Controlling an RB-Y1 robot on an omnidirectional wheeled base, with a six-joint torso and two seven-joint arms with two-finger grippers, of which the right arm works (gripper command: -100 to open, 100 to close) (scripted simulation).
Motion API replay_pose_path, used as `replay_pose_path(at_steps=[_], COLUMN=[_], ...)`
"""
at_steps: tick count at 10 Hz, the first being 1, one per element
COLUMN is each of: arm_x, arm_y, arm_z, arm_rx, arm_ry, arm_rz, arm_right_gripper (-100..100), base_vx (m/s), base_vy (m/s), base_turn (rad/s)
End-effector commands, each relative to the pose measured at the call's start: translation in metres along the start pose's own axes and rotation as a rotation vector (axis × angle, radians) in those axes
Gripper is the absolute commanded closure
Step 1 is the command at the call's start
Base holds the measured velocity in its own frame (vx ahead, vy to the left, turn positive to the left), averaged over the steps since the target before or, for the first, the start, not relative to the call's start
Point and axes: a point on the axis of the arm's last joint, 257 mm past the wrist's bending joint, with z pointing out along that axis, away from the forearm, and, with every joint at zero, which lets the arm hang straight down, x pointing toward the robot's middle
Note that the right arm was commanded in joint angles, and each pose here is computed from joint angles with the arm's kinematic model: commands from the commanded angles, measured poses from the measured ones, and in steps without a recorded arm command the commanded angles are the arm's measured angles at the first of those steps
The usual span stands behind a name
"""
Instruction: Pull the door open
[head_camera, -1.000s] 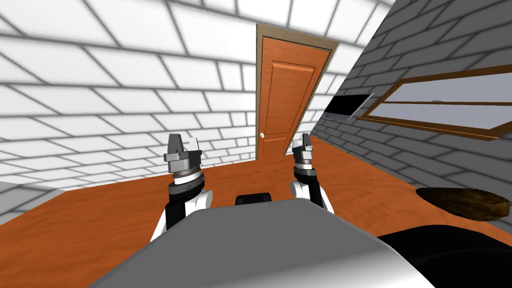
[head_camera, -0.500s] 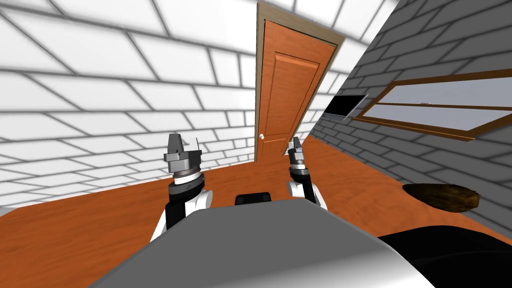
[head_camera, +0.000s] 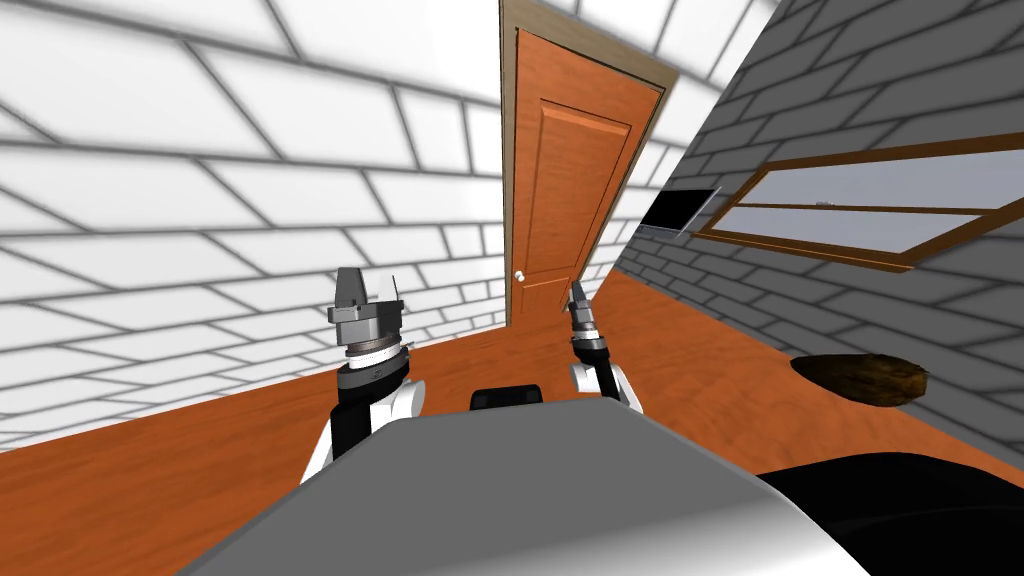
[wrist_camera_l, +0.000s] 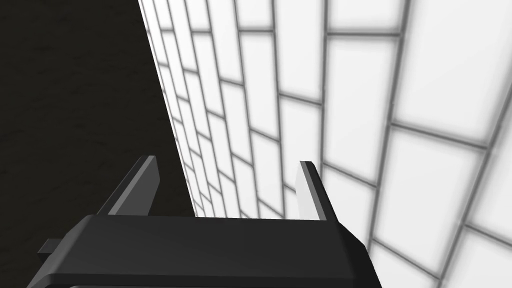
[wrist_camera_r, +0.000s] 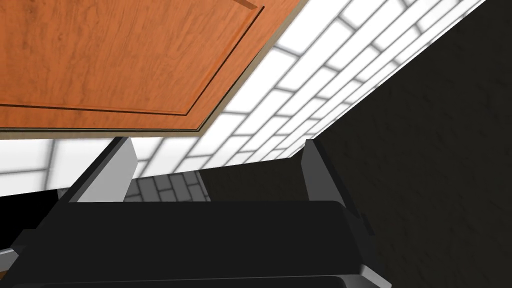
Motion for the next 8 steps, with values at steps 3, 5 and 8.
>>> replay_pose_path(at_steps=[3,5,8], arm_x=[0.023,0.037,0.058], arm_y=[-0.019,-0.029,-0.045], arm_z=[-0.0044,-0.0079,-0.0145], arm_rx=[0.017,0.025,0.035], arm_ry=[0.050,0.081,0.130], arm_rz=[-0.072,-0.113,-0.176], arm_right_gripper=[-100,-100,-100], base_vx=[0.100,0.088,0.102], base_vy=[0.019,0.020,0.020], base_turn=[-0.099,-0.090,-0.106])
